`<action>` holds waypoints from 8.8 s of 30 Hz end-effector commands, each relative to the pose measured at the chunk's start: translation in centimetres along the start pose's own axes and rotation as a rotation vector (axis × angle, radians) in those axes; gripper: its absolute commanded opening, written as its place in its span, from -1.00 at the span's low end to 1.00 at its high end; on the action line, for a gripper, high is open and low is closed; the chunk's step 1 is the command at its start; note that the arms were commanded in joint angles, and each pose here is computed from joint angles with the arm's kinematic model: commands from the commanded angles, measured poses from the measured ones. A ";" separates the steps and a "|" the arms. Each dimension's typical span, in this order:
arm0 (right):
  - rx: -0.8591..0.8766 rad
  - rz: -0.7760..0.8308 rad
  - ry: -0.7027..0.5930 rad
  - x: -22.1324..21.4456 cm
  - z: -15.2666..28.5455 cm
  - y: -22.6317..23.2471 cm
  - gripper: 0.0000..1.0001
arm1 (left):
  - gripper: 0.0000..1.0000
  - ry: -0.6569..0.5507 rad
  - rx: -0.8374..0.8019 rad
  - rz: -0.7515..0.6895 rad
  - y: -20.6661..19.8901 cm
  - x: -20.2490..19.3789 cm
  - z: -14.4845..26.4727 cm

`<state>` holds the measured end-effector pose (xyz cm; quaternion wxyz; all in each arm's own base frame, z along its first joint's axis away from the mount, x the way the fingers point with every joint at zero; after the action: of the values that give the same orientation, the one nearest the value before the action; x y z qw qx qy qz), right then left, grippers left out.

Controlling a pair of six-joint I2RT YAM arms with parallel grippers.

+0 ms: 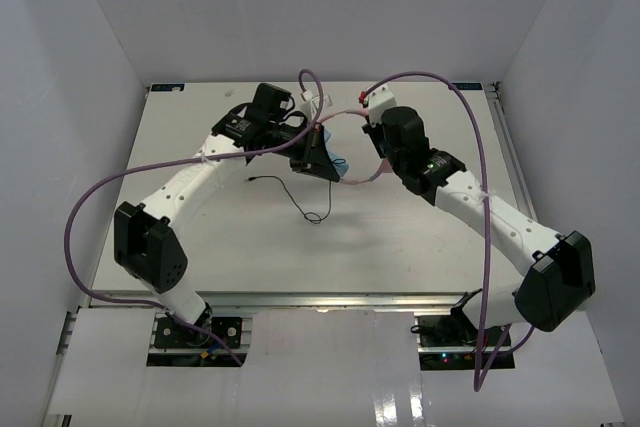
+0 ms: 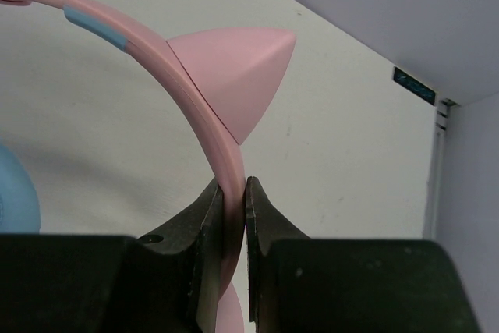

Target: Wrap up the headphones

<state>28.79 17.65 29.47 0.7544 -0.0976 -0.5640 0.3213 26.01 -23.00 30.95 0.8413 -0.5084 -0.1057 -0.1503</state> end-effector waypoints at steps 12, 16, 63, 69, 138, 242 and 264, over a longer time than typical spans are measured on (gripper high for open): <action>0.163 -0.172 -0.022 -0.9 0.6 1.8 -0.85 | -1.00 -0.321 -0.079 -0.048 -6.0 5.5 4.3; 0.192 -0.199 0.022 -2.0 -0.3 2.2 -0.85 | -1.00 -0.357 -0.123 -0.072 -7.6 5.9 5.2; 0.461 -0.858 0.001 -0.4 -3.4 -7.1 -0.85 | 0.57 -0.373 0.115 -0.352 -1.1 -6.4 -6.0; 0.370 -0.778 -0.029 0.8 -2.3 -8.9 -0.85 | 0.78 -0.719 -0.031 -0.573 3.4 -12.4 -3.4; 0.285 -0.664 -0.057 -1.2 -0.2 -10.1 -0.85 | -1.00 -0.288 -0.345 -1.156 1.2 -13.8 -11.9; 0.339 -0.551 -0.062 1.5 -1.2 -6.6 -0.85 | 0.24 -0.399 0.016 -0.529 0.6 -9.2 -10.6; 0.471 -0.569 -0.095 2.3 2.8 -7.6 -0.85 | 0.84 -0.766 0.001 -0.801 7.8 -12.4 -10.3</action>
<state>29.71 12.45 33.25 0.8175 0.2315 -0.4803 0.2177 17.90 -27.87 14.62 0.6616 -0.4441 -0.5467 -0.2571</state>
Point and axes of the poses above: each gripper's point midway between its finger pads, its own z axis back along the fingers, its own y axis along the line the jaws close on, x = y × z, the point moved 10 cm from there along z, back along the fingers, and after that the axes turned 11 degrees about z, right-handed, at the moved point
